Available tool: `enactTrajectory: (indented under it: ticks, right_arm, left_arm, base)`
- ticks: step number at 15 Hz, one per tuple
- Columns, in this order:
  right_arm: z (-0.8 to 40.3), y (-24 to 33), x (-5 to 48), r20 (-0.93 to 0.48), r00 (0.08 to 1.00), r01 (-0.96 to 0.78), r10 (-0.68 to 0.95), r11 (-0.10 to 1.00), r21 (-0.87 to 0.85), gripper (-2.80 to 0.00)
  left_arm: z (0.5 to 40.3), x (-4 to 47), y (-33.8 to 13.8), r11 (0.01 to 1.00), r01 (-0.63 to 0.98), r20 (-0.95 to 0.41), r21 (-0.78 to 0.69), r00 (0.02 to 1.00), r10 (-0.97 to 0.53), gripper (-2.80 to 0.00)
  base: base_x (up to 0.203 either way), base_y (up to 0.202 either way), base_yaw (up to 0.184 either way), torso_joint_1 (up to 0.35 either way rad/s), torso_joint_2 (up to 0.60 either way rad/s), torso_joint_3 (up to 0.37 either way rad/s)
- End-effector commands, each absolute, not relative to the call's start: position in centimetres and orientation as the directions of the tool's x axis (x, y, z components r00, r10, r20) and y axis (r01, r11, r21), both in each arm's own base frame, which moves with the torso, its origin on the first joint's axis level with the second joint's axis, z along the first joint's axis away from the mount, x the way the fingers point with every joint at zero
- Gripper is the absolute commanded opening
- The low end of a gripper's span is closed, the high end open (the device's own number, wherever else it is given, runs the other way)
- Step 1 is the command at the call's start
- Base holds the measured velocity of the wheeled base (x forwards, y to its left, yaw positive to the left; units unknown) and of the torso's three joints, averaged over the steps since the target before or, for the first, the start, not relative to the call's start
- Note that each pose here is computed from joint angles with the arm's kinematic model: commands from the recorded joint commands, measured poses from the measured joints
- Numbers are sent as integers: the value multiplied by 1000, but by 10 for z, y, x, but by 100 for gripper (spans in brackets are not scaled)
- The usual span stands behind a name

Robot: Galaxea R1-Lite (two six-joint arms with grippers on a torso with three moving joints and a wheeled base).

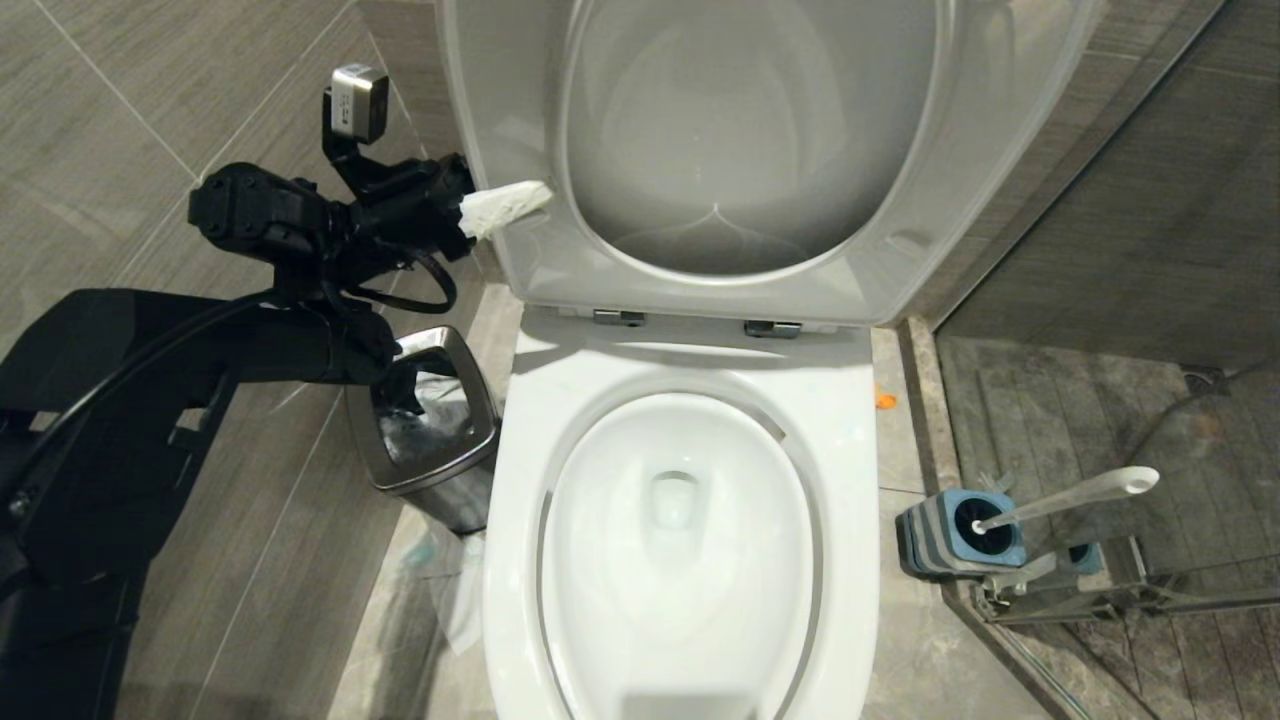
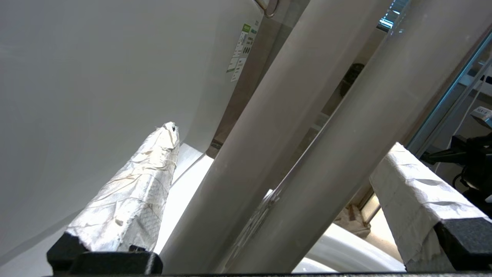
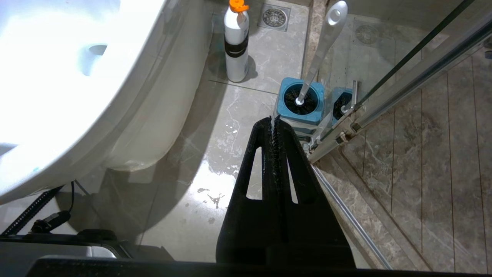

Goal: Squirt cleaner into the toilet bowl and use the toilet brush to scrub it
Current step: Close the toilet lid

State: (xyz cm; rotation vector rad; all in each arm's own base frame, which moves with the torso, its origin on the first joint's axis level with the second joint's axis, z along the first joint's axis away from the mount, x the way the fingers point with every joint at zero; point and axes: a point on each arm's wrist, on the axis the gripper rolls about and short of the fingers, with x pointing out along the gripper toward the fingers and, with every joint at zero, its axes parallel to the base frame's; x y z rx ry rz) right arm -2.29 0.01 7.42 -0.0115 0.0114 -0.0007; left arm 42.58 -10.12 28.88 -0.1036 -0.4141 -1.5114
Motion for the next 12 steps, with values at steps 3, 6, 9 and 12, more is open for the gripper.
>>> enactTrajectory:
  ticks: [3,6,9,12]
  right_arm:
    - [74,0,-23,-12,1000,0,0,1000,-12,-280]
    - [74,0,-23,-12,1000,0,0,1000,-12,-280]
    - [74,0,-23,-12,1000,0,0,1000,-12,-280]
    - [74,0,-23,-12,1000,0,0,1000,-12,-280]
  left_arm:
    - [294,424,-92,77,972,313,221,4,-950,0]
    - [301,420,-89,81,970,316,229,5,-949,0]
    - [305,418,-84,93,966,316,242,12,-949,0]
    - [315,411,-78,103,962,320,254,17,-947,0]
  base:
    - [0,0,0,0,0,0]
    - [0,0,0,0,0,0]
    - [0,0,0,0,0,0]
    - [0,0,0,0,0,0]
